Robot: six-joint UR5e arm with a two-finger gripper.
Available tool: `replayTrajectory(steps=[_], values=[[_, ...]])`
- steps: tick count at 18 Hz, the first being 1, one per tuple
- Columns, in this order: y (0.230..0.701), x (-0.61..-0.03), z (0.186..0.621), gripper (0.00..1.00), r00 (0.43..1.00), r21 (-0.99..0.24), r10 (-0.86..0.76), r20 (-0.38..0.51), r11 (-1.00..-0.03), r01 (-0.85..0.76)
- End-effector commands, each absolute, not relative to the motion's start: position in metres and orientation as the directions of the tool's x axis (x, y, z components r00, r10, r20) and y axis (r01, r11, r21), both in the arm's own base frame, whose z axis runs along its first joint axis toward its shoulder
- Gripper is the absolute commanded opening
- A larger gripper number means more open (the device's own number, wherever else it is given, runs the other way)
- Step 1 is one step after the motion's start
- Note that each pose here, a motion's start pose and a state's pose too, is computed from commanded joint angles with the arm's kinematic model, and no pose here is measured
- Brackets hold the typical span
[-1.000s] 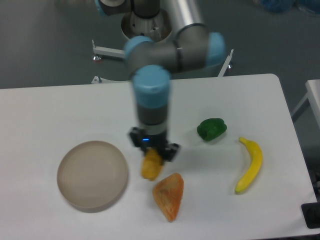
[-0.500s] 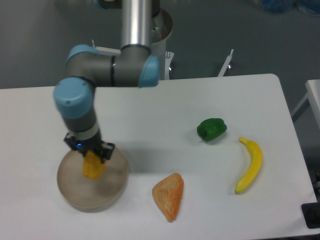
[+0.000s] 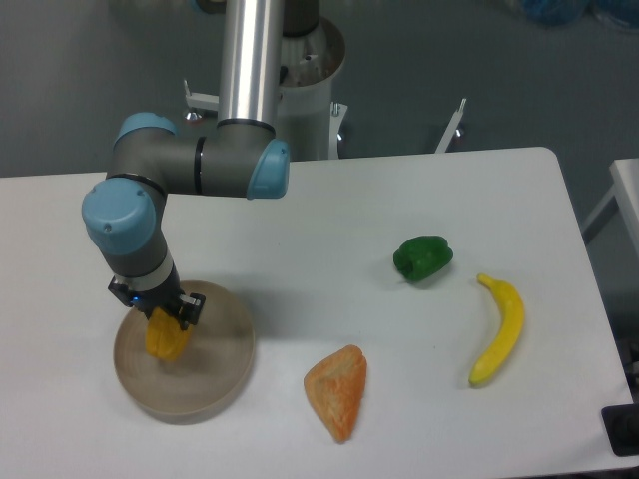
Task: Place the yellow pepper on the plate
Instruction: 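Lower the yellow pepper onto the plate and open the gripper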
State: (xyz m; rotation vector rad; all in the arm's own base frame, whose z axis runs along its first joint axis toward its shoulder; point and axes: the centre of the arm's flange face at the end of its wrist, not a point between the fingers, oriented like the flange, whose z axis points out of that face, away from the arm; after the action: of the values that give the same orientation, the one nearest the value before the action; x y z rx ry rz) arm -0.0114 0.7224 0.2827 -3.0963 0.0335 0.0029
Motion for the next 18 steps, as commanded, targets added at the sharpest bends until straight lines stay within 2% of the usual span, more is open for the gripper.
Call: replayTrajectory(steps=[8,11,12,13,14,16,18], values=[[0.726,-0.012,0.279,0.42,1.000,-0.044,-0.026,-0.002,-0.999,-0.026],[0.726,-0.013,0.276,0.57,1.000,-0.041,-0.029,-0.007,-0.999,-0.029],[0.727,-0.013,0.277,0.68,0.999,-0.041,-0.037,-0.007,-0.998,-0.037],[0.726,-0.013,0.278,0.84,0.999,-0.042,-0.041,-0.009,-0.998,-0.042],[0.727,-0.014,0.279,0.90,0.999,-0.044,-0.040,-0.008,-0.998,-0.040],[0.727,-0.015,0.282,0.98,0.999,-0.048,-0.038,-0.010,-0.998,-0.039],[0.726,-0.020,0.288,1.00,0.999,-0.056,-0.032,-0.016,-0.998,-0.033]])
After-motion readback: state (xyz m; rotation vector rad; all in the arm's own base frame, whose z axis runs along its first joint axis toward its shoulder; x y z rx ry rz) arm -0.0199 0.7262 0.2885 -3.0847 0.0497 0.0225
